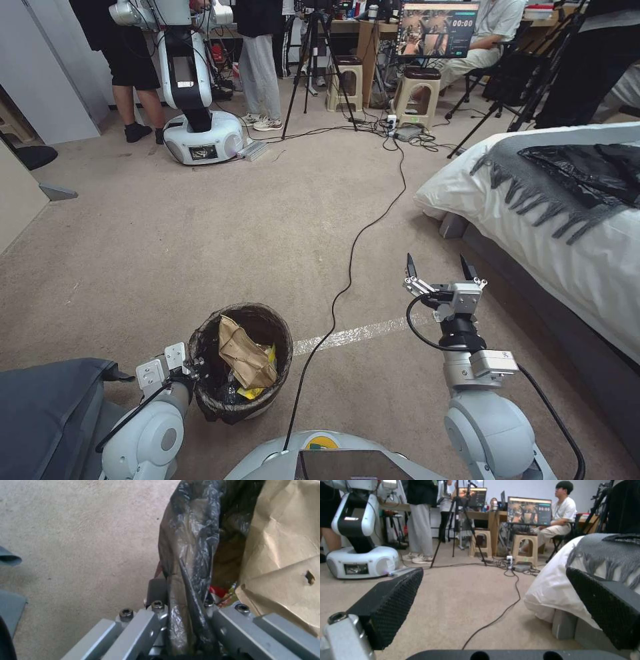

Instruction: Pick up the trash bin, then pick up the garbage from the floor and place it into the trash bin.

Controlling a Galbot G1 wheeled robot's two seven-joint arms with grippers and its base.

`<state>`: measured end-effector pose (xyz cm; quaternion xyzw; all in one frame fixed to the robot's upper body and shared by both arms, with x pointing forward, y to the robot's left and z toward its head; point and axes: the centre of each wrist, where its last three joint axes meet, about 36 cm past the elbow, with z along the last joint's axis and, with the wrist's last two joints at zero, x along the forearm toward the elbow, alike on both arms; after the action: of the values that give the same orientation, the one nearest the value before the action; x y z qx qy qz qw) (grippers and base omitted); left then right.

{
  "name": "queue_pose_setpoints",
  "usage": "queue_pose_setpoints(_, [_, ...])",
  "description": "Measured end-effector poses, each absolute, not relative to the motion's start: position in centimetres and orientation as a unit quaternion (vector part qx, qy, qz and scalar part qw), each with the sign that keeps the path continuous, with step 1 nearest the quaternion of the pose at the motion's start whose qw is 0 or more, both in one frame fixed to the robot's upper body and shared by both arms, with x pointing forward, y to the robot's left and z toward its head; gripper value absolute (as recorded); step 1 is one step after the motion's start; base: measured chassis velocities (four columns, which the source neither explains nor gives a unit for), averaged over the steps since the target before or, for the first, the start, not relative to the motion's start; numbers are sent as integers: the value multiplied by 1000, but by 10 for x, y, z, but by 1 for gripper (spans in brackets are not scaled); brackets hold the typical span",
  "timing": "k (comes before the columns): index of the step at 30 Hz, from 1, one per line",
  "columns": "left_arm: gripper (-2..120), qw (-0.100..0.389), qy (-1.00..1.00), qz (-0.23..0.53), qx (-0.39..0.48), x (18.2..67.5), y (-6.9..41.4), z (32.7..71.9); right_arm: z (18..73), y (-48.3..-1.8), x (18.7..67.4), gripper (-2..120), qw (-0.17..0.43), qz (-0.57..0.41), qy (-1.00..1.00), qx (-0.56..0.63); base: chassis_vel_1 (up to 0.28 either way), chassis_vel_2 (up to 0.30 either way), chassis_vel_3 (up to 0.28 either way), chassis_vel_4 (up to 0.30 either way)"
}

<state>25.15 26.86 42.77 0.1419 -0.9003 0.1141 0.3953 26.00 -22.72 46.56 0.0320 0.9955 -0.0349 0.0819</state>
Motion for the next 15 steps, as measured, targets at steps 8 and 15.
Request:
queue_pose_setpoints(8, [3, 402, -897, 114, 145, 252, 271, 419, 465, -227, 260, 100, 82, -35, 996, 32, 0, 0, 0, 0])
queue_pose_setpoints(15, [3, 403, -897, 112, 145, 251, 271, 419, 465, -227, 260, 100, 82, -35, 996, 32, 0, 0, 0, 0])
